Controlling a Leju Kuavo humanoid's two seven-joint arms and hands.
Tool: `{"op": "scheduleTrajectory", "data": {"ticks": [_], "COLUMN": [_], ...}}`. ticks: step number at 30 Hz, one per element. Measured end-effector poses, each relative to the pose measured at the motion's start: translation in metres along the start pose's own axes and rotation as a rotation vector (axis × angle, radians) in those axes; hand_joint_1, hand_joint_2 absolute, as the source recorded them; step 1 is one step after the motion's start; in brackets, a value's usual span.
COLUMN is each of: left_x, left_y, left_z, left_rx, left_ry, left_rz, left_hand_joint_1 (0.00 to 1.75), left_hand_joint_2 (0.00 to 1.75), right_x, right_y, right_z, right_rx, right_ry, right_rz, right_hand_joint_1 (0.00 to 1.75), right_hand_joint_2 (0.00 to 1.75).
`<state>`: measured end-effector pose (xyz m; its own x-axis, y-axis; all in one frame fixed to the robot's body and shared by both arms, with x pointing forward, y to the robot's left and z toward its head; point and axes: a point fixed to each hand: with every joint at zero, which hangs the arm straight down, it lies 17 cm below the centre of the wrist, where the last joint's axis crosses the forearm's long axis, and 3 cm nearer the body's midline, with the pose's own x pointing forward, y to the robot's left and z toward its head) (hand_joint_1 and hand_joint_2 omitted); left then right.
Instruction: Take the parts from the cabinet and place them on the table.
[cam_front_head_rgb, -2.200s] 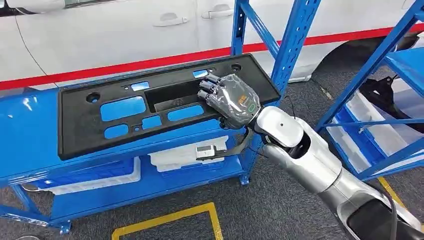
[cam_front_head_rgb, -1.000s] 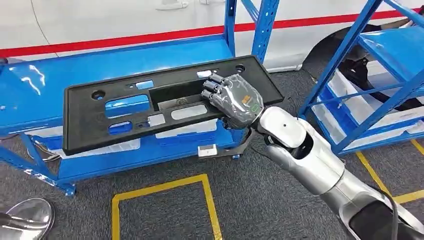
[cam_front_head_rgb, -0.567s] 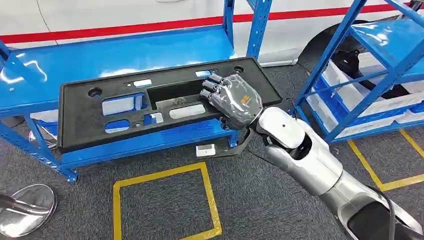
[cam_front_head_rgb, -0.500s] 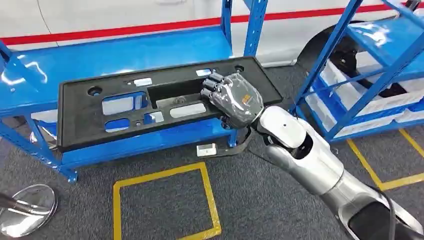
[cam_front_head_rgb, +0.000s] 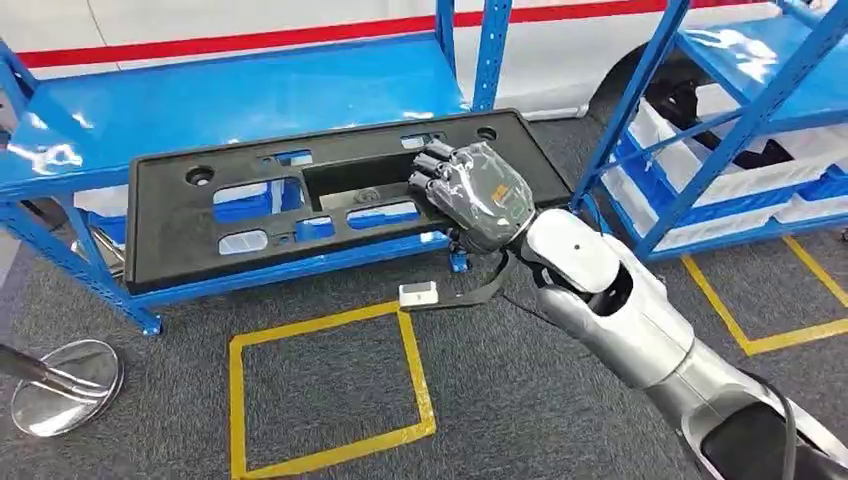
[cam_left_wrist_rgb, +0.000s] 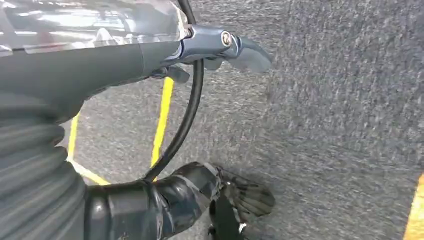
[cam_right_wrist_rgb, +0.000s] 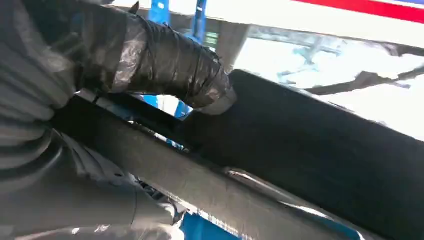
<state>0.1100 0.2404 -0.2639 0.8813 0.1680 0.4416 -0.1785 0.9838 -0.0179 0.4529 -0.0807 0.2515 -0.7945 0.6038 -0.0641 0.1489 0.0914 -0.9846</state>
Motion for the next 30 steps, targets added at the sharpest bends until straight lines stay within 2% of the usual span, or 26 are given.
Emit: {"op": "scheduleTrajectory", "data": {"ticks": [30], "left_x": [-0.004], "left_y": [-0.0025], "left_z": [0.0013], "left_rx": [-0.006], "left_ry": [0.006], "left_rz": [-0.018], "left_hand_joint_1": [0.0], "left_hand_joint_2": [1.75], "right_x": [-0.0079], "right_y": [0.003], "right_z": [0.0087], "right_rx": [0.007], "right_ry": [0.021], "right_rz": [-0.001], "right_hand_joint_1": [1.75], "right_hand_joint_2": [1.75]}}
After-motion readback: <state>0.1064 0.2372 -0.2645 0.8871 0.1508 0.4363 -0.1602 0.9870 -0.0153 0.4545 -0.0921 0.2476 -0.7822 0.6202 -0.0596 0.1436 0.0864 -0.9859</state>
